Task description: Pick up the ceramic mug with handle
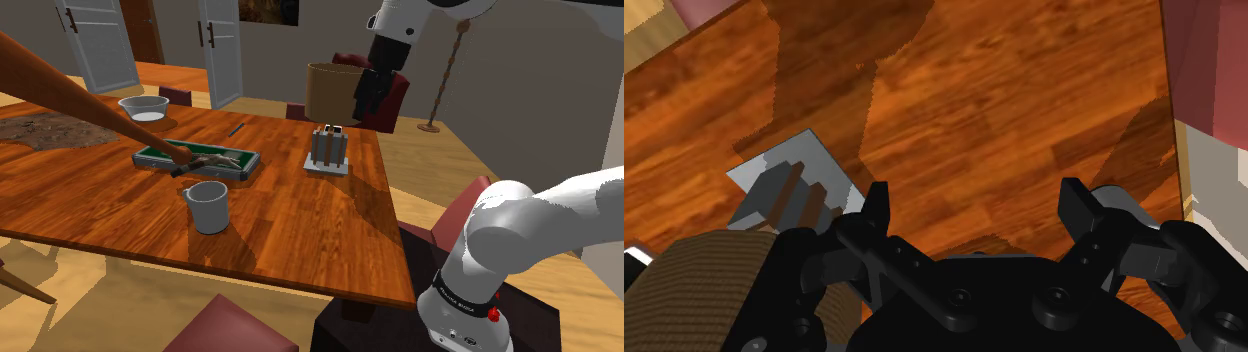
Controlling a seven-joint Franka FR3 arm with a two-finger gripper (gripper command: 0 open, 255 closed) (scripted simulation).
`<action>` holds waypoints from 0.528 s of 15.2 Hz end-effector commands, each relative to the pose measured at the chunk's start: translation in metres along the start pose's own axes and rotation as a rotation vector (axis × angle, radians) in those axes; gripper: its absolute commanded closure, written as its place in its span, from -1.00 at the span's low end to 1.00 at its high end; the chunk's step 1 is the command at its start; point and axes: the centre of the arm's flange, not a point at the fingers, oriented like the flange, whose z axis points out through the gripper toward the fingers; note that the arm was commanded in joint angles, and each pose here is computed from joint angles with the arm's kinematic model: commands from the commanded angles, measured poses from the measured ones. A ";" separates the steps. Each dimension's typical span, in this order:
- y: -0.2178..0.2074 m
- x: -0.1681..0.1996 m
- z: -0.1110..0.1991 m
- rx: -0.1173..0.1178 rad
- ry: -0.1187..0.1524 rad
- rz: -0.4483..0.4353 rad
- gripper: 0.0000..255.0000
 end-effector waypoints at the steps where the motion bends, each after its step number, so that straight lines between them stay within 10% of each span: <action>1: 0.000 0.000 0.000 0.000 0.000 0.000 -1.00; 8: -0.056 0.059 0.051 -0.004 -0.035 0.023 -1.00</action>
